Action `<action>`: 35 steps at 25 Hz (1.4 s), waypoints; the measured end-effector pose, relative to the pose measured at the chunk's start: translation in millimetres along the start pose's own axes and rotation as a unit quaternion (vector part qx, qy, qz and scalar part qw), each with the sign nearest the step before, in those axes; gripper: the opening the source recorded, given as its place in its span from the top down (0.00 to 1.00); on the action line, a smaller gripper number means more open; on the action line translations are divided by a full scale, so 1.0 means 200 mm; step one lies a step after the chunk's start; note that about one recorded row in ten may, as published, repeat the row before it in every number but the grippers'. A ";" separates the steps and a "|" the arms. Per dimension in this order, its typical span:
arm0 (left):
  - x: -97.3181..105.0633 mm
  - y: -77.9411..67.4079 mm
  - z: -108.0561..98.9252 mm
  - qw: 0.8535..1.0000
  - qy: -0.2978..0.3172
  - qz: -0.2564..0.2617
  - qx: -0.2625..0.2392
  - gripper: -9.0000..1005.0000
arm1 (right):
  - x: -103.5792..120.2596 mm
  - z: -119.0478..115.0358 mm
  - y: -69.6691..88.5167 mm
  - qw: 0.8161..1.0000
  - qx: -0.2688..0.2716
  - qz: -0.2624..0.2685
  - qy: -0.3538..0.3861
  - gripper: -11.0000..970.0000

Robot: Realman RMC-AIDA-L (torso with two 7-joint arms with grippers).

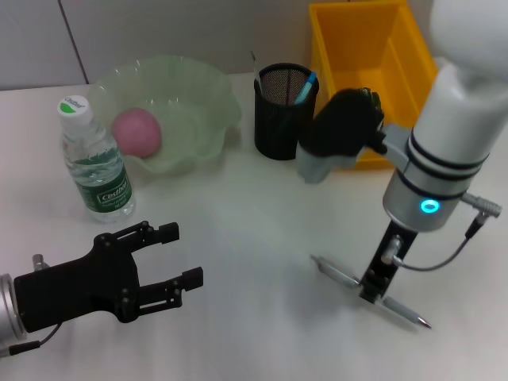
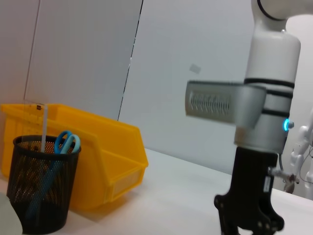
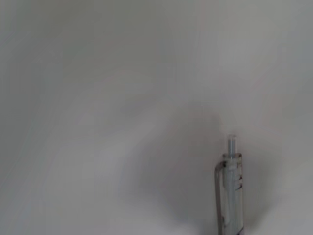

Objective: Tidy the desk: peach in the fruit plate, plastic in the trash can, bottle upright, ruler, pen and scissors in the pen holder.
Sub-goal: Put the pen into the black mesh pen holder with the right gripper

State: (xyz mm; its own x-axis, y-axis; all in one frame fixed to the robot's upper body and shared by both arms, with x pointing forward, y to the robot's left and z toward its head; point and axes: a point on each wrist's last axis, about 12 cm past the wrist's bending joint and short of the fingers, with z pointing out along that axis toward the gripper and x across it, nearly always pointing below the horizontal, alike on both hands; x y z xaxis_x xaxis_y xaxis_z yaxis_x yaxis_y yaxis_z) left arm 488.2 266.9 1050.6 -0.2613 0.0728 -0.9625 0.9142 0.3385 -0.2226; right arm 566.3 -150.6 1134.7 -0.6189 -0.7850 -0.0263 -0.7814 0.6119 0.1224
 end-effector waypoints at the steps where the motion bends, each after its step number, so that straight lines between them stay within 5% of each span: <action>1: 0.00 0.00 0.00 1.000 0.000 0.000 0.000 0.19 | 0.00 -0.02 -0.01 1.000 -0.002 0.001 -0.011 0.86; 6: -0.01 0.00 0.00 1.000 -0.001 0.003 0.000 0.19 | -0.02 -0.15 -0.07 0.995 -0.016 -0.004 -0.095 0.86; 11: -0.01 0.01 0.00 1.000 -0.004 0.005 -0.003 0.19 | -0.02 -0.29 -0.12 0.972 -0.038 -0.051 -0.228 0.86; 17: -0.03 0.02 0.01 1.000 -0.007 0.011 -0.003 0.19 | 0.01 -0.36 -0.20 0.912 -0.047 -0.089 -0.397 0.86; 19: -0.03 0.02 0.01 1.000 -0.009 0.012 -0.004 0.19 | 0.03 -0.36 -0.24 0.878 -0.046 -0.086 -0.468 0.86; 35: -0.05 0.03 0.01 1.000 -0.014 0.011 -0.005 0.19 | 0.07 -0.27 -0.43 0.754 0.037 -0.016 -0.656 0.86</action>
State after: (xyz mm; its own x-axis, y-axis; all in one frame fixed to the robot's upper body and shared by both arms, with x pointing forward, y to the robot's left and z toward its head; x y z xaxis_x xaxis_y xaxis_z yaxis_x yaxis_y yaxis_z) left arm 497.2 266.1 1058.2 -0.2316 0.0536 -0.9713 0.9165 0.3468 -0.1994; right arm 629.1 -219.5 1176.9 -0.1089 -0.0590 -0.9923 -0.7696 0.6369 0.0466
